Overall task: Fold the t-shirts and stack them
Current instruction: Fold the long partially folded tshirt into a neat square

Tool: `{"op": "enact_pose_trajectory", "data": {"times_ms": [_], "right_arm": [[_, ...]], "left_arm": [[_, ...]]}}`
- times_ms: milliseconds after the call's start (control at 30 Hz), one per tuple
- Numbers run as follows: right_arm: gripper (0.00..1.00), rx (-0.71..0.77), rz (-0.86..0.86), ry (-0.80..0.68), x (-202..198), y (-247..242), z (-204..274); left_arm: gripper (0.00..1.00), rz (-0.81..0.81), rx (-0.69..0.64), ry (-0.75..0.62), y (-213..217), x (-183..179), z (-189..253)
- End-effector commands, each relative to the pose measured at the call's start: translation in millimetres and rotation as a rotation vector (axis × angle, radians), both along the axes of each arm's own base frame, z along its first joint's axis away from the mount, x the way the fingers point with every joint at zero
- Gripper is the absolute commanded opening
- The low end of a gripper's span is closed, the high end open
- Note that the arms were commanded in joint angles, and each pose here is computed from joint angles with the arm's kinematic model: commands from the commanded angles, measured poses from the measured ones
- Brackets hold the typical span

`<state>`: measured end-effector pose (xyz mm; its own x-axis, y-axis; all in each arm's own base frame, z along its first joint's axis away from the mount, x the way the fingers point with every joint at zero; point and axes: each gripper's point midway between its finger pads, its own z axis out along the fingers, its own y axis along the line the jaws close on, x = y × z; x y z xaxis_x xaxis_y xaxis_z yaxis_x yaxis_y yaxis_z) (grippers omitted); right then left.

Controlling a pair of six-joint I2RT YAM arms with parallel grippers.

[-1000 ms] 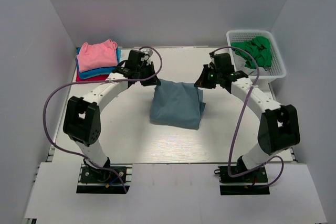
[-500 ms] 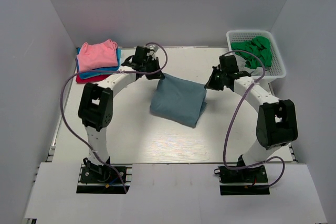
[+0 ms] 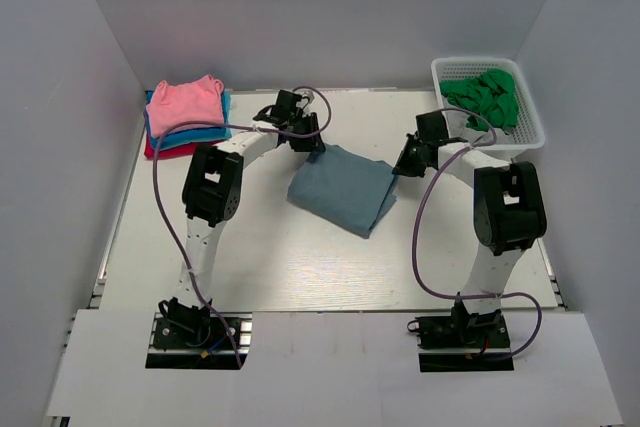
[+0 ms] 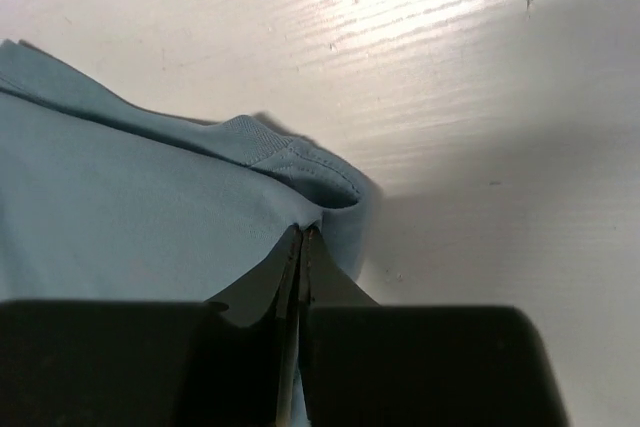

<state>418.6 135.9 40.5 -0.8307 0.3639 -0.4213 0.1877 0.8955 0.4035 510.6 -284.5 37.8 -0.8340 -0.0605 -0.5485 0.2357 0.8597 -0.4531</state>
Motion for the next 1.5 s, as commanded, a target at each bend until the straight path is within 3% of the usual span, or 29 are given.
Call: {"op": "enact_pose_trajectory", "data": {"times_ms": [0, 33, 67, 100, 133, 233, 400, 467, 500, 533, 567, 700, 867, 1100, 1367, 1467], "right_arm": [[0.03, -0.020, -0.077, -0.056, 19, -13, 6], [0.25, -0.023, -0.074, -0.067, 23, -13, 9], [0.31, -0.025, -0.068, -0.077, 25, -12, 13], [0.37, -0.031, -0.065, -0.068, 24, -13, 14], [0.53, -0.026, -0.057, -0.096, 29, -12, 27], [0.90, -0.021, -0.033, -0.113, 28, -8, 45], [0.90, 0.054, 0.050, -0.209, 6, 8, 101], [0.90, 0.095, 0.153, -0.218, -14, 25, 109], [0.90, 0.116, 0.218, -0.250, -24, 34, 120], [0.90, 0.142, 0.299, -0.241, -38, 44, 116], [0.90, 0.180, 0.409, -0.237, -59, 67, 113], [0.90, 0.302, 0.618, -0.268, -112, 102, 111], [0.90, 0.319, 0.828, -0.246, -142, 122, 79], [0.90, 0.339, 0.810, -0.112, -159, 115, 16], [0.90, 0.247, 0.728, 0.106, -181, 84, -57], [0.90, 0.220, 0.686, 0.090, -179, 75, -57]], "left_arm": [[0.48, 0.010, 0.006, -0.066, 4, 15, 26], [0.61, 0.010, 0.003, -0.074, 3, 17, 28], [0.82, 0.011, -0.002, -0.085, 3, 17, 35], [0.92, 0.011, -0.005, -0.094, 2, 19, 38], [1.00, 0.021, 0.003, -0.099, 4, 20, 49], [1.00, 0.051, 0.026, -0.152, 12, 25, 85], [1.00, 0.123, 0.077, -0.201, 36, 9, 148], [1.00, 0.093, 0.078, -0.184, 30, -13, 157], [1.00, 0.066, 0.078, -0.130, 32, -31, 141], [1.00, 0.035, 0.051, -0.117, 29, -43, 140], [1.00, -0.045, -0.053, -0.157, 15, -60, 167], [1.00, -0.176, -0.165, -0.050, 2, -125, 128], [1.00, -0.281, -0.243, 0.027, -15, -154, 90], [1.00, -0.268, -0.144, 0.151, -8, -143, 8], [1.00, -0.241, -0.053, 0.210, 14, -155, -14], [1.00, -0.178, 0.056, 0.223, 35, -158, -19]]}}
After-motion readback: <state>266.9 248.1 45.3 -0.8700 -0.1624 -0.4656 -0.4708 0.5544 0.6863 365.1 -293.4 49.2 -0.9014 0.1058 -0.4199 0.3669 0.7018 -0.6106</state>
